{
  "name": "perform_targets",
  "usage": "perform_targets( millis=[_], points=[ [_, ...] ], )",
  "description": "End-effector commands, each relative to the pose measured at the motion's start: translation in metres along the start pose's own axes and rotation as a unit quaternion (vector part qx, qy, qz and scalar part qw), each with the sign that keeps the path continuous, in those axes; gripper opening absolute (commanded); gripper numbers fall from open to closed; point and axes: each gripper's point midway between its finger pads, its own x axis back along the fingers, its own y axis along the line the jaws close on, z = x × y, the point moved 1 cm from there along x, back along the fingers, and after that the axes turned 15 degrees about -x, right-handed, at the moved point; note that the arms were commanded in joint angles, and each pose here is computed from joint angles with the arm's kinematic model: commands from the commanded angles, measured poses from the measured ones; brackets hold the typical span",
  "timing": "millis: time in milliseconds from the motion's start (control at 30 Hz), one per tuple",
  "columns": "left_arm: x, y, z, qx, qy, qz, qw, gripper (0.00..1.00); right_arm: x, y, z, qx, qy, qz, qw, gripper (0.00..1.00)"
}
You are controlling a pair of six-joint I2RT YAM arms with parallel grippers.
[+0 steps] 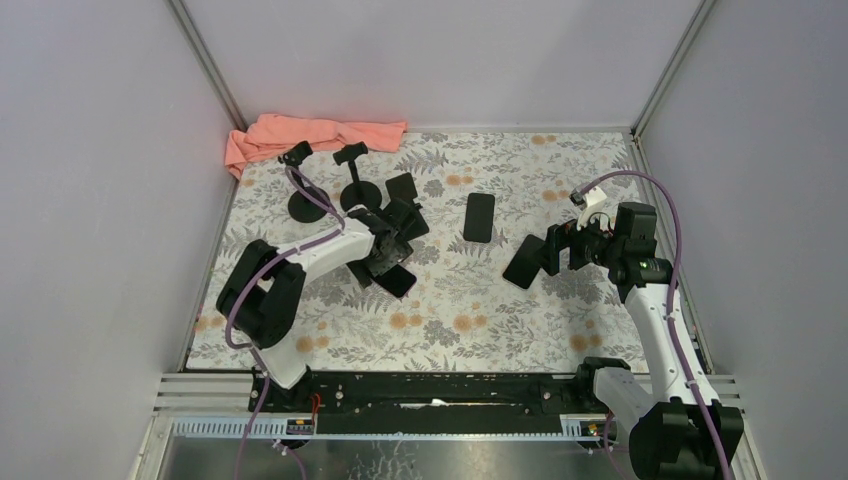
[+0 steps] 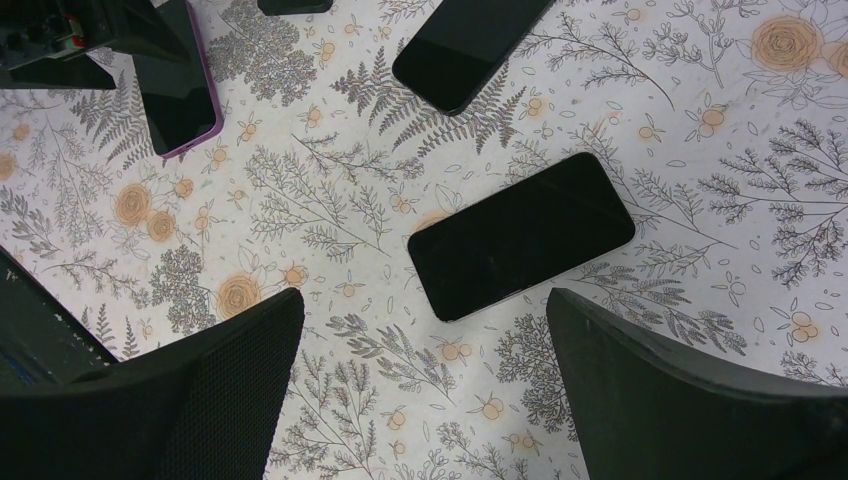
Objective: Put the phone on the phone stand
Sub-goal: Pick up the phone at the center of the board.
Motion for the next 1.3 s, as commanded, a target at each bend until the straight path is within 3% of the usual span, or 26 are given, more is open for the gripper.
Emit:
perform_targets(
  millis=[0,1067,1267],
  points=[
    [-0.003,-0.006,-0.002,-0.002,0.0,-0.014,1.0,0.99,0.002,-0.001,-0.009,0.017,-0.016,0.005,1.0,1.0],
    [-0.044,-0.005,0.027,-0.015,0.037,-0.042,0.998,0.98,0.002,-0.001,-0.009,0.018,-0.016,0.003,1.0,1.0],
    [-0.049,-0.008,0.03,-0.017,0.047,-0.043,0.998,0.94,0.001,-0.001,-0.009,0.017,-0.015,0.003,1.0,1.0]
  ],
)
